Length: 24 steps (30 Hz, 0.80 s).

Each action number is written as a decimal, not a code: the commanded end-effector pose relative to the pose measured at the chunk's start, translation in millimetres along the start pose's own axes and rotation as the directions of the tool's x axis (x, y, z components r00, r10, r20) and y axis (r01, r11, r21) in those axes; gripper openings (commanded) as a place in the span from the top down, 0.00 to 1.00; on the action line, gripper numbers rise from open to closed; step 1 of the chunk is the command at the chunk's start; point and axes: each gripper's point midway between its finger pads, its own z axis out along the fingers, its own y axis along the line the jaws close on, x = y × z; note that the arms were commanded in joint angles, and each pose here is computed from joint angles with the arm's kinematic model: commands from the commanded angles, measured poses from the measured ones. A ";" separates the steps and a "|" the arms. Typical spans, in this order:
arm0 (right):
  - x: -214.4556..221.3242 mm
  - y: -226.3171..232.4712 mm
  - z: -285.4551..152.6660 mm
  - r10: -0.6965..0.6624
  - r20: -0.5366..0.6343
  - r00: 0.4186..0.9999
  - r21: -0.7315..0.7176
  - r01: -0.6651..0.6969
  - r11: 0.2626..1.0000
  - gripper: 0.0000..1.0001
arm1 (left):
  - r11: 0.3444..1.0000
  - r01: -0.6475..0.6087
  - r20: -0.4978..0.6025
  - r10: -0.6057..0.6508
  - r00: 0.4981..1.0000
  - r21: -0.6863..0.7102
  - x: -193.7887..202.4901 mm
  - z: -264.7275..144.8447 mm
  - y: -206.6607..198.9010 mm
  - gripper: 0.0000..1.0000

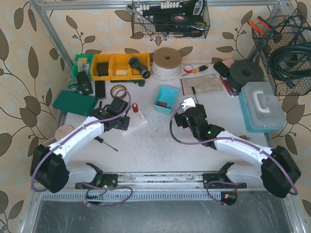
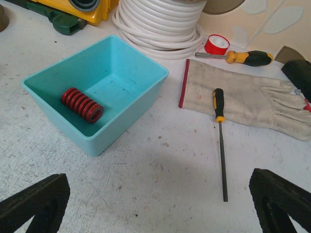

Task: Install the large spring

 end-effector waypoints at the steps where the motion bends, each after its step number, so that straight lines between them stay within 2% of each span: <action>1: -9.0 -1.1 -0.9 0.020 0.017 1.000 0.002 -0.020 1.000 0.01 | 1.000 -0.005 -0.059 0.004 0.998 -0.018 19.5 -10.7 5.8 1.00; 11: -9.0 -2.7 -2.4 0.023 0.021 1.000 0.003 -0.023 1.000 0.01 | 1.000 0.023 -0.039 -0.024 0.999 -0.020 27.5 20.3 2.8 1.00; 13: -8.9 -2.5 -2.4 0.023 0.021 1.000 0.002 -0.023 1.000 0.01 | 0.999 0.032 -0.037 -0.033 0.999 -0.023 29.5 25.2 3.0 0.97; 16: -8.5 -1.9 -2.1 0.023 0.020 1.000 0.000 -0.023 1.000 0.01 | 0.999 0.033 -0.026 -0.034 0.999 -0.036 27.2 24.4 5.2 0.78; 20: -9.2 -0.5 -1.7 0.021 0.019 1.000 -0.007 -0.021 1.000 0.01 | 0.999 0.032 0.006 -0.032 0.999 -0.042 18.5 19.6 6.5 0.60; 24: -8.1 5.5 -0.2 0.012 0.013 1.000 -0.035 -0.012 0.999 0.01 | 0.998 0.051 0.082 -0.048 0.995 -0.033 -1.2 7.3 6.2 0.36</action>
